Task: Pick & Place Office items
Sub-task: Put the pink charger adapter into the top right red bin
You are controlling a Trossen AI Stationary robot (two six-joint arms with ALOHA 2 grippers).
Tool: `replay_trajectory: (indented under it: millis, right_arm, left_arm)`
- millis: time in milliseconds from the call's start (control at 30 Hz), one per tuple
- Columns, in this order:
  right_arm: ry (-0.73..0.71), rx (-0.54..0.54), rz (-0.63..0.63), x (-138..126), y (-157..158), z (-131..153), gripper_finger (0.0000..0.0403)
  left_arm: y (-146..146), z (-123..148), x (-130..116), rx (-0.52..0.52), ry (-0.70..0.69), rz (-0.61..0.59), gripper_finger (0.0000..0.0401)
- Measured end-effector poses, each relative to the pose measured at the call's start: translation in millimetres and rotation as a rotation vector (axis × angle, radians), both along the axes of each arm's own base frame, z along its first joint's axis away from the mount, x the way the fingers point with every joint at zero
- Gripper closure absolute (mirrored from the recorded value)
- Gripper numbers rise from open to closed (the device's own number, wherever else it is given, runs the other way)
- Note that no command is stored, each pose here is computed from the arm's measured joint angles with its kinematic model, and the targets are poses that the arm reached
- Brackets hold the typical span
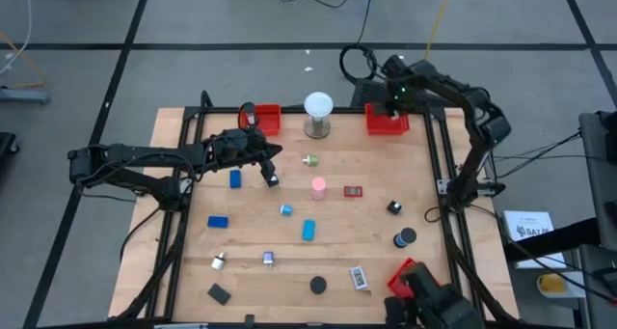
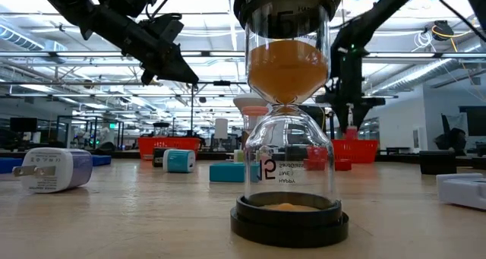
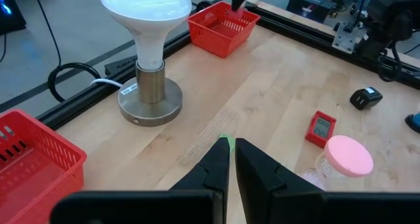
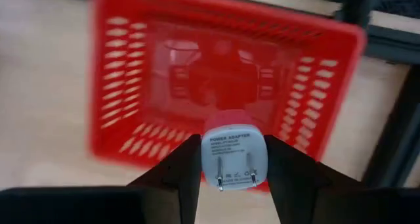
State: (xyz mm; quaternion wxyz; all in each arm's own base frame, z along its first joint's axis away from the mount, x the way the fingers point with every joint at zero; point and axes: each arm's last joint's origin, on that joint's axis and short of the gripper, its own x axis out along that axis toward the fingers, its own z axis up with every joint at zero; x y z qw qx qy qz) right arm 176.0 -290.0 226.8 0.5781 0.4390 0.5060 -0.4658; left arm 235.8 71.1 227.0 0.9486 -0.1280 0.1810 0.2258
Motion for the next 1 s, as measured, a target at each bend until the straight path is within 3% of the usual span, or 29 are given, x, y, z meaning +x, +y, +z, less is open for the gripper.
replay_trajectory:
  millis: [167,333,1000]
  right_arm:
    - [0.053,0.000,-0.043,-13,-14,-12,0.0270]
    - [0.019,-0.053,-0.100,-14,-21,-11,0.0270]
    - [-0.013,-0.090,-0.178,-14,-20,-33,0.0270]
  left_arm:
    - [0,0,0,-0.005,-0.003,0.002,0.0375]
    - [0,0,0,-0.005,-0.003,0.002,0.0375]
    - [0,0,0,-0.004,-0.003,0.002,0.0375]
